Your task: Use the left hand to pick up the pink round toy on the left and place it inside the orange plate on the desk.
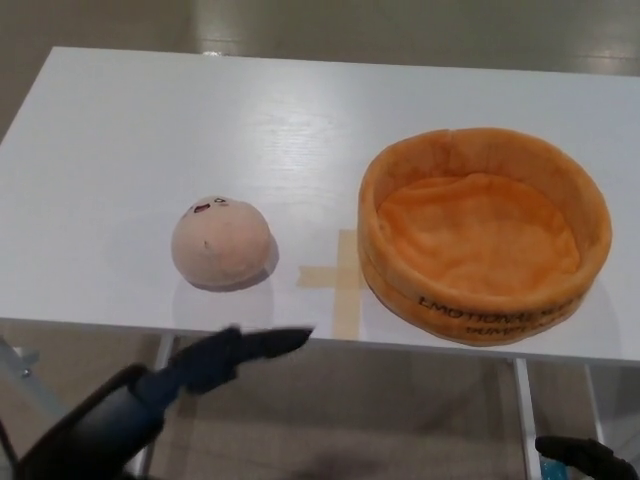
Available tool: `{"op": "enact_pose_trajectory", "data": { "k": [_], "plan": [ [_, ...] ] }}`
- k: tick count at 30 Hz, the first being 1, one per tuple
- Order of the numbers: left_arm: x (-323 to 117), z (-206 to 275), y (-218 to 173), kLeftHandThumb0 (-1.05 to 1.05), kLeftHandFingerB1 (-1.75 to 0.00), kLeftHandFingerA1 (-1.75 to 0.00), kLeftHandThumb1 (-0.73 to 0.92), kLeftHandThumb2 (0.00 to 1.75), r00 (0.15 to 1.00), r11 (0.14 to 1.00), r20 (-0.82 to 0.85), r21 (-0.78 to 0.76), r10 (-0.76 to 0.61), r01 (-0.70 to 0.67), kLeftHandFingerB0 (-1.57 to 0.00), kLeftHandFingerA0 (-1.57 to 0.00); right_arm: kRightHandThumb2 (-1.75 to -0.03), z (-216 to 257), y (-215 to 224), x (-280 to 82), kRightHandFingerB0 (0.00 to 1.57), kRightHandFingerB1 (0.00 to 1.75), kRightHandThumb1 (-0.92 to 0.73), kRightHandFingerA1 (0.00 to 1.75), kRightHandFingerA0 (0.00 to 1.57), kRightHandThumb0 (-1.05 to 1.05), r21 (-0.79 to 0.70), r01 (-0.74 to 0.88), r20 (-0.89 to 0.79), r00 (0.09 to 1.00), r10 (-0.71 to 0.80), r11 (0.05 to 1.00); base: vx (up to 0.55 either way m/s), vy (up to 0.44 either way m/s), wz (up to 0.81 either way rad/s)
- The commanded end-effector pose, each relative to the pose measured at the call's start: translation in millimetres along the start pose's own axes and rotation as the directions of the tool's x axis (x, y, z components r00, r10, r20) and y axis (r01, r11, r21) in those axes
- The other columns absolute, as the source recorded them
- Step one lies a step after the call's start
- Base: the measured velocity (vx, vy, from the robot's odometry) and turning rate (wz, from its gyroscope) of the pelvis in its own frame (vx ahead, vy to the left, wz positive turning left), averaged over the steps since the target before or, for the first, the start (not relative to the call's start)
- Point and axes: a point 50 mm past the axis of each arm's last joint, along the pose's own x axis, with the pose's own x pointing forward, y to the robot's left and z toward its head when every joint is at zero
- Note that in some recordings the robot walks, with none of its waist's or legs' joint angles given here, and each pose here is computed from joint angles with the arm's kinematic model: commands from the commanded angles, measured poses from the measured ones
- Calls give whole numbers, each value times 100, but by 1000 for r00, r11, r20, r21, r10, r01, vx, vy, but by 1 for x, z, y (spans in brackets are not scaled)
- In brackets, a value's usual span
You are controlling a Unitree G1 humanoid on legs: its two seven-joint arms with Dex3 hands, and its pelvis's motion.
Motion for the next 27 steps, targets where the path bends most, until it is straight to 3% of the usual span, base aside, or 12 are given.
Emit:
{"op": "enact_pose_trajectory", "data": {
  "k": [1,2,3,4,5,8,17,18,19,20,21,27],
  "plan": [
    [25,27,22,-43,-27,-27,53,56,972,994,224,66,67,-84,-14,-3,-90,-5,-1,-2,38,93,-31,102,45,-7,8,14,-11,1000,-14,1000,0,0,0],
    [32,21,31,-47,-26,-26,52,59,976,985,200,124,90,-116,-13,-6,-86,-5,-1,-1,37,91,-34,98,42,-9,8,13,-15,1000,-12,1000,0,0,0],
    [36,18,35,-48,-25,-26,52,58,977,981,187,148,98,-127,-12,-6,-96,-5,-1,-1,46,75,-29,82,57,-6,14,12,-18,1000,-12,1000,0,0,0],
    [38,16,38,-48,-25,-26,52,58,978,978,180,163,103,-133,-12,-6,-96,-5,-1,-1,46,75,-29,82,57,-6,19,11,-19,1000,-11,1000,0,0,0],
    [43,11,43,-51,-29,-27,47,66,980,975,166,175,110,-139,-11,-5,-86,-6,-2,-1,38,91,-33,100,47,-9,16,13,-21,1000,-12,1000,0,0,0],
    [57,-5,58,-44,-26,-30,48,55,982,963,122,212,145,-168,-11,-5,-86,-7,-2,-2,38,89,-33,94,44,-11,8,10,-27,1000,-10,1000,0,0,0],
    [82,-48,85,-39,-26,-24,45,55,974,872,-42,455,221,-179,-12,0,-86,-6,-1,-2,42,91,-34,96,45,-12,2,7,-24,1000,-6,1000,0,0,0],
    [88,-60,87,-36,-28,-24,40,55,969,850,-96,506,229,-150,-14,-4,-95,-6,-1,-1,50,77,-28,82,59,-9,4,10,-26,1000,-10,1000,0,0,0],
    [90,-68,88,-40,-32,-22,32,63,963,831,-130,541,235,-130,-11,-6,-94,-6,-1,-2,49,76,-28,81,57,-10,1,9,-26,1000,-9,1000,0,0,0],
    [91,-70,89,-40,-32,-22,32,63,962,826,-134,548,237,-127,-11,-6,-94,-7,-1,-2,49,76,-28,81,57,-10,-1,8,-25,1000,-8,1000,0,0,0],
    [91,-74,89,-43,-33,-22,33,64,960,818,-151,564,238,-114,-11,-6,-86,-7,-1,-2,44,89,-32,97,52,-11,3,10,-26,1000,-10,1000,0,0,0],
    [94,-101,93,-45,-28,-26,42,53,929,777,-271,629,251,-27,-12,-1,-87,-8,-1,-2,43,93,-31,96,46,-9,23,10,-27,1000,-10,1000,0,0,0]
  ]
}}
